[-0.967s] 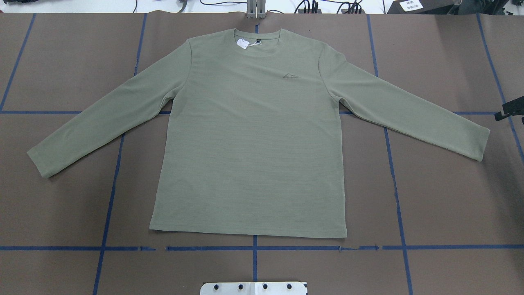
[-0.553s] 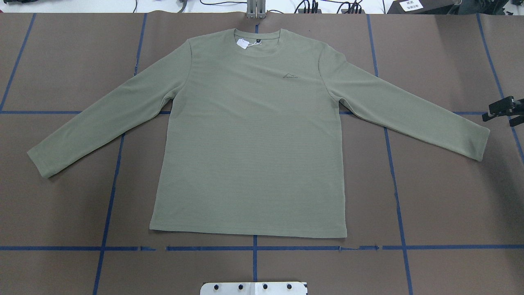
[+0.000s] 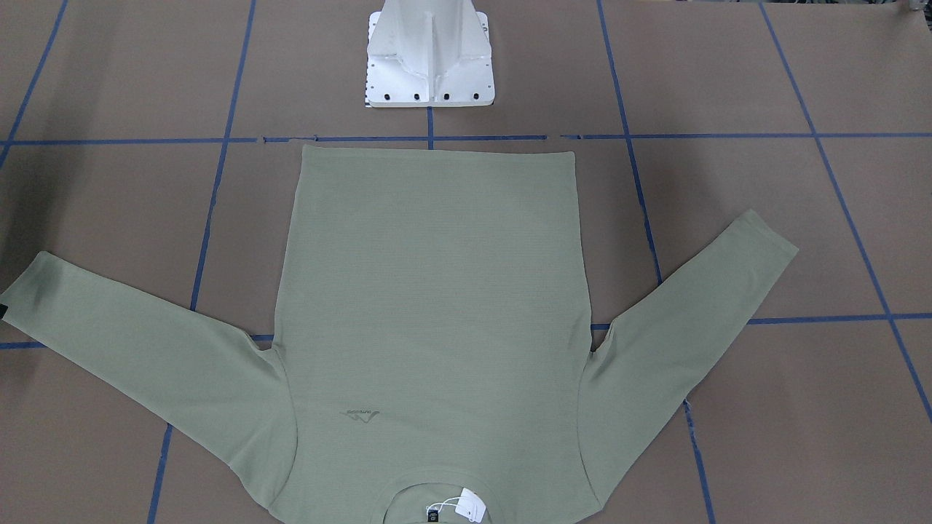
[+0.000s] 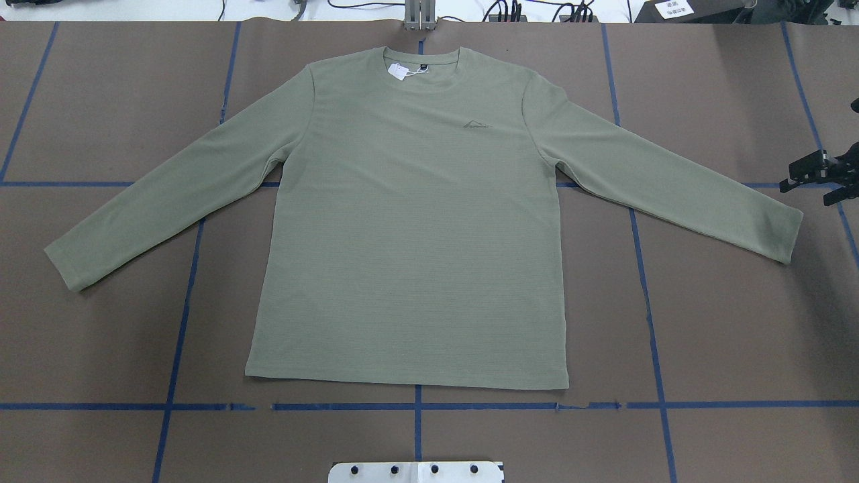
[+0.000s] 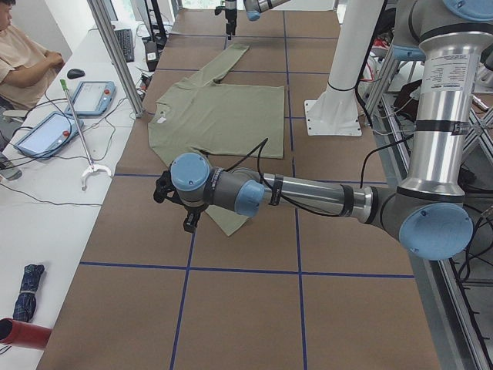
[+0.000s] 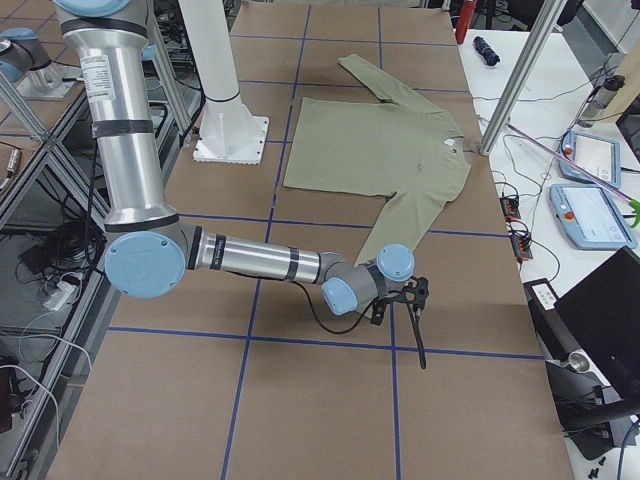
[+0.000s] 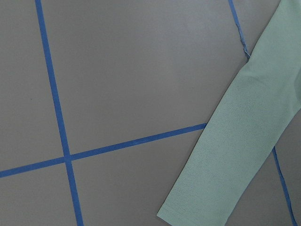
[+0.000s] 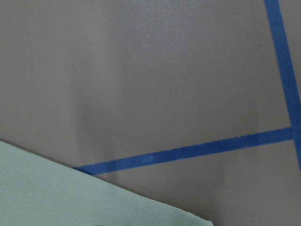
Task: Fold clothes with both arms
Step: 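Move the right gripper toward the cuff of the sleeve nearest it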
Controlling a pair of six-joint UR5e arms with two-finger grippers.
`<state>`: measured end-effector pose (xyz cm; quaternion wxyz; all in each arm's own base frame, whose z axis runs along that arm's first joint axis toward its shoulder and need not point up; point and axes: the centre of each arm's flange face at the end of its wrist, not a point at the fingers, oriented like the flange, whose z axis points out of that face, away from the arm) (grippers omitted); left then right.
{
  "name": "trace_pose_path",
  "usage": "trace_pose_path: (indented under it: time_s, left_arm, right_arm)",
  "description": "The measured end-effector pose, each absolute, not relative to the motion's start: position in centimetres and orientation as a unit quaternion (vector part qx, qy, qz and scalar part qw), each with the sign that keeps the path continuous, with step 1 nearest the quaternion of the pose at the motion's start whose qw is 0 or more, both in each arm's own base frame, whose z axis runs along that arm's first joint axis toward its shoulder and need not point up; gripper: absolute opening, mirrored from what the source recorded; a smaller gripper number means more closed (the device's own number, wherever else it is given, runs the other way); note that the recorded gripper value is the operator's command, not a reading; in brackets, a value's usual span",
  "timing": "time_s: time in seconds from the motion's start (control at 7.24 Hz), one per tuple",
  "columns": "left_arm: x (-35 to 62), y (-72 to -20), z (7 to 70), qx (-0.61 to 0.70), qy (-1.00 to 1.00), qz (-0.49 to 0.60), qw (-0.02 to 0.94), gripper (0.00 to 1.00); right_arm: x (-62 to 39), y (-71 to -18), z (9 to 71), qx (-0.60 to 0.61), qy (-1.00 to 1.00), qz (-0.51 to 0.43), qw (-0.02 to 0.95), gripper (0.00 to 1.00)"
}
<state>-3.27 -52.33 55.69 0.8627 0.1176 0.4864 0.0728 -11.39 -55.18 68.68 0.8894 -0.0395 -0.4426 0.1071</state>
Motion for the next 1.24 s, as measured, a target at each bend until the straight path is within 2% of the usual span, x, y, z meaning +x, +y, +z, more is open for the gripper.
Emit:
trace_pose_path:
  time_s: [0.41, 0.69, 0.83, 1.24]
  left_arm:
    - [-3.3, -52.3, 55.8, 0.117, 0.486, 0.073, 0.863, 1.00]
    - [-3.3, -52.3, 55.8, 0.117, 0.486, 0.073, 0.863, 1.00]
    - [-3.3, -52.3, 55.8, 0.117, 0.486, 0.073, 0.863, 1.00]
    - [-3.3, -52.3, 55.7, 0.118, 0.486, 0.073, 0.863, 1.00]
  right_arm:
    - [-12.1, -54.9, 69.6, -0.051, -0.439, 0.106, 0.891, 0.78]
    - [-13.1, -54.6, 69.7, -0.056, -0.438, 0.099, 0.892, 0.76]
    - [-13.2, -54.6, 69.8, -0.058, -0.438, 0.098, 0.892, 0.72]
    - [-13.3, -54.3, 70.2, -0.062, -0.437, 0.098, 0.892, 0.71]
